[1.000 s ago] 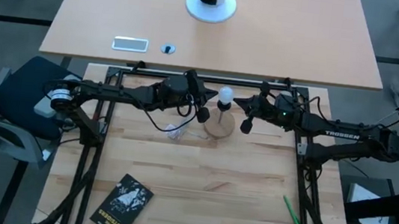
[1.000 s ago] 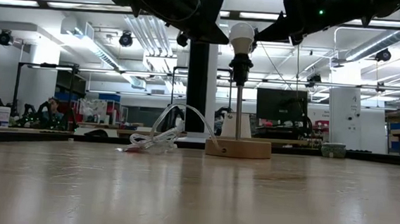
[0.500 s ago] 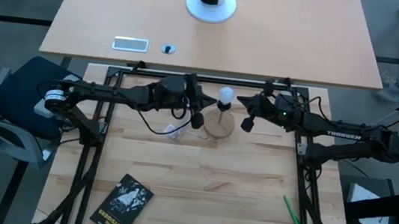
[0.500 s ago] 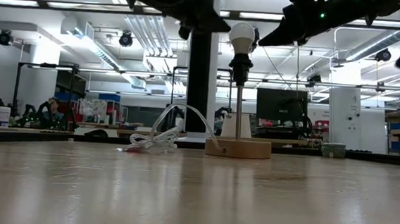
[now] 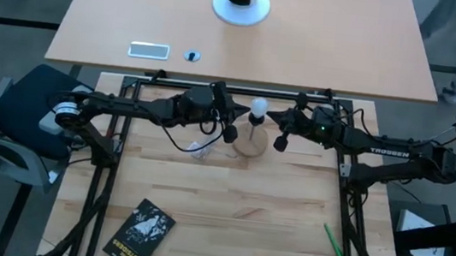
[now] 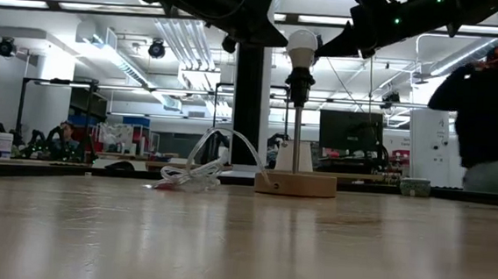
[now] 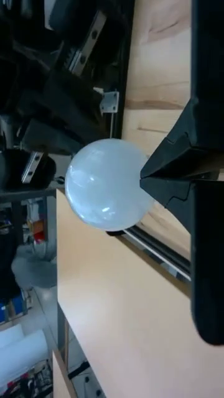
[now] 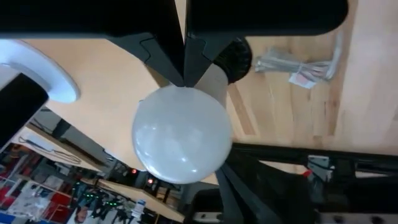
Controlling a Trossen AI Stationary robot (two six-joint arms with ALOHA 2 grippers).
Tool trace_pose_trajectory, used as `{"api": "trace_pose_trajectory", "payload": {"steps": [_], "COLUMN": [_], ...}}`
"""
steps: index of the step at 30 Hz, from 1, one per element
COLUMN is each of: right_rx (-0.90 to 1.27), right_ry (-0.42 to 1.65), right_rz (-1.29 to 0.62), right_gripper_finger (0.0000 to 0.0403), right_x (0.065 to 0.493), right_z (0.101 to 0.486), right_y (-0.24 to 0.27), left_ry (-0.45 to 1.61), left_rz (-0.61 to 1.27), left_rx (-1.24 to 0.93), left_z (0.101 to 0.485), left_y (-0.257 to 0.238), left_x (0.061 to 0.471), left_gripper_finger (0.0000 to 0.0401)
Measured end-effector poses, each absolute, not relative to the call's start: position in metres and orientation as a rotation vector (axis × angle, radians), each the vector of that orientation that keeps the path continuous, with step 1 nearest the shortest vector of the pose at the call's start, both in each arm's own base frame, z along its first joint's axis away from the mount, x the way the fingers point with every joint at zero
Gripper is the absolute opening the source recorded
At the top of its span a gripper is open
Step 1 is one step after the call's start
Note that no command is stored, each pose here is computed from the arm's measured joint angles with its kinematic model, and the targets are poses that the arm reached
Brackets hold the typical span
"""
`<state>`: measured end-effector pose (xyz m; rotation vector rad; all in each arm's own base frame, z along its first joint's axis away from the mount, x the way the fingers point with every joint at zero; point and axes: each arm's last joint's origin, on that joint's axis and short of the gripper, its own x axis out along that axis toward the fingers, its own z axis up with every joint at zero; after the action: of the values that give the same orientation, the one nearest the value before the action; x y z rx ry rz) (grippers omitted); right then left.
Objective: Screw lightbulb
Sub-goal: Insert the lightbulb into the lamp
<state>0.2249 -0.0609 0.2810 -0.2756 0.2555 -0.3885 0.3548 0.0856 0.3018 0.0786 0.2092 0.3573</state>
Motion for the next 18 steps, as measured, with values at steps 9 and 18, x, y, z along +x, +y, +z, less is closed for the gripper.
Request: {"api": "trace_pose_trajectory", "payload": {"steps": [9,18], "right_rx": [-0.273,-0.326], "right_ry": [0.249,0.309], "right_rz": [-0.361,-0.508], "right_gripper_finger": [0.0000,0.0000], "right_x": [0.2263,0.2218], "right_z": [0.2813,0.2796], "right_y": [-0.0541,-0.0636], "left_ry": [0.222,0.242], "left_rz": [0.369,0.361], "left_rx": [0.077,0.068], "left_z": [0.2999,0.2999], "left_y": [0.0872,0.0843], "left_x": [0.3549,0.3531], "left_gripper_finger": [0.0000,0.0000]}}
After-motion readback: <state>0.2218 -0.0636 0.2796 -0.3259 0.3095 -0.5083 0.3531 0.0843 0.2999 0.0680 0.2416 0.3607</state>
